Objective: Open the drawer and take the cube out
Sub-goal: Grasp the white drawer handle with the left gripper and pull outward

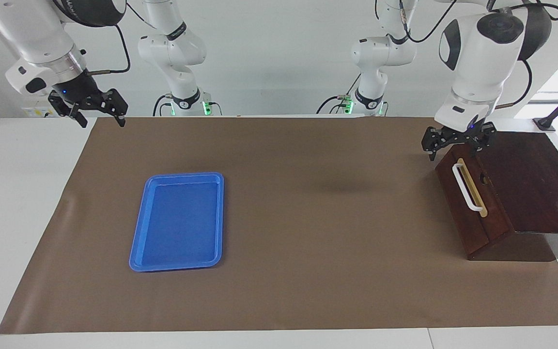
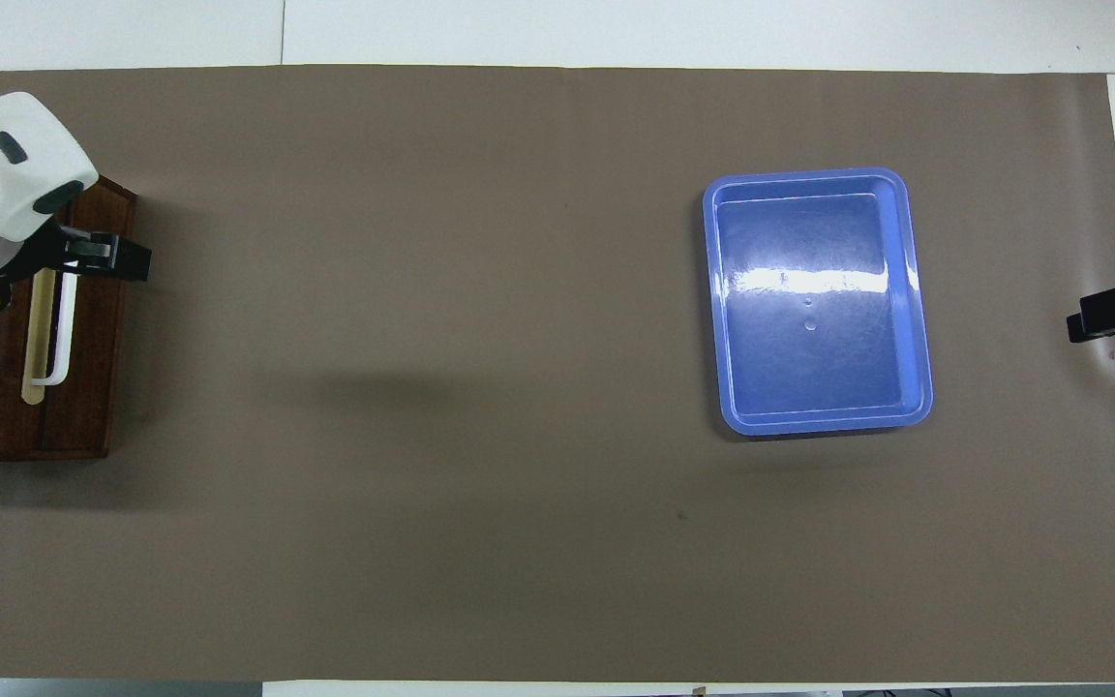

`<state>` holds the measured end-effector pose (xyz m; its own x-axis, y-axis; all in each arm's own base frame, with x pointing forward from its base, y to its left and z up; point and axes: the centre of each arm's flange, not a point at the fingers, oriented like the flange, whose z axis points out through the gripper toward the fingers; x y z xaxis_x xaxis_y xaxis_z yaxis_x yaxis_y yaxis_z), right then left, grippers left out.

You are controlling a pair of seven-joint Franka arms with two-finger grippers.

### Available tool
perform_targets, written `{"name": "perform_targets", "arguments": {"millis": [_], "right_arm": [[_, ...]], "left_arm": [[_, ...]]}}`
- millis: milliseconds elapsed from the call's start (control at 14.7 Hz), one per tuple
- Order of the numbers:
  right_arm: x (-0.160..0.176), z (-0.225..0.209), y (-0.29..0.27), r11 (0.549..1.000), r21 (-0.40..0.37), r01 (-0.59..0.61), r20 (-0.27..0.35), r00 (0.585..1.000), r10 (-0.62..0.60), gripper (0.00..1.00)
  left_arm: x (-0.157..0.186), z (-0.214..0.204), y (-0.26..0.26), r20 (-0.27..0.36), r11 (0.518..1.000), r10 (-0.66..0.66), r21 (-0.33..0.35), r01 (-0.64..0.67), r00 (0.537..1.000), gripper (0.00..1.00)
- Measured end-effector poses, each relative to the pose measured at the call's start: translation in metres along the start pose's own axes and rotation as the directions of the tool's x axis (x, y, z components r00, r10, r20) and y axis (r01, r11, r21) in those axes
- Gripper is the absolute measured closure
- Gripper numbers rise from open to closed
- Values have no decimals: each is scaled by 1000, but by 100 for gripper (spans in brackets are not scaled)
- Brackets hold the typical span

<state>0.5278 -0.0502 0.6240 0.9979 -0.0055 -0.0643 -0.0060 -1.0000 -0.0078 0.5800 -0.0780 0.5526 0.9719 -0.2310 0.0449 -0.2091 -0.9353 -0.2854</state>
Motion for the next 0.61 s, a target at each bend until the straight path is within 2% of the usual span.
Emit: {"name": "perform_targets", "arguments": {"millis": [136, 272, 611], "right_arm": [[0, 0, 0, 1000, 0, 0, 0, 1000, 0, 0], [0, 0, 0, 1000, 0, 0, 0, 1000, 0, 0], [0, 0, 0, 1000, 0, 0, 1, 1000, 0, 0]], "left_arm": [[8, 39, 11, -1, 993, 71, 92, -70, 998, 0], [14, 78, 18, 8, 982, 125, 139, -125, 992, 0], [10, 143, -6, -11, 983, 125, 138, -123, 992, 0]]}}
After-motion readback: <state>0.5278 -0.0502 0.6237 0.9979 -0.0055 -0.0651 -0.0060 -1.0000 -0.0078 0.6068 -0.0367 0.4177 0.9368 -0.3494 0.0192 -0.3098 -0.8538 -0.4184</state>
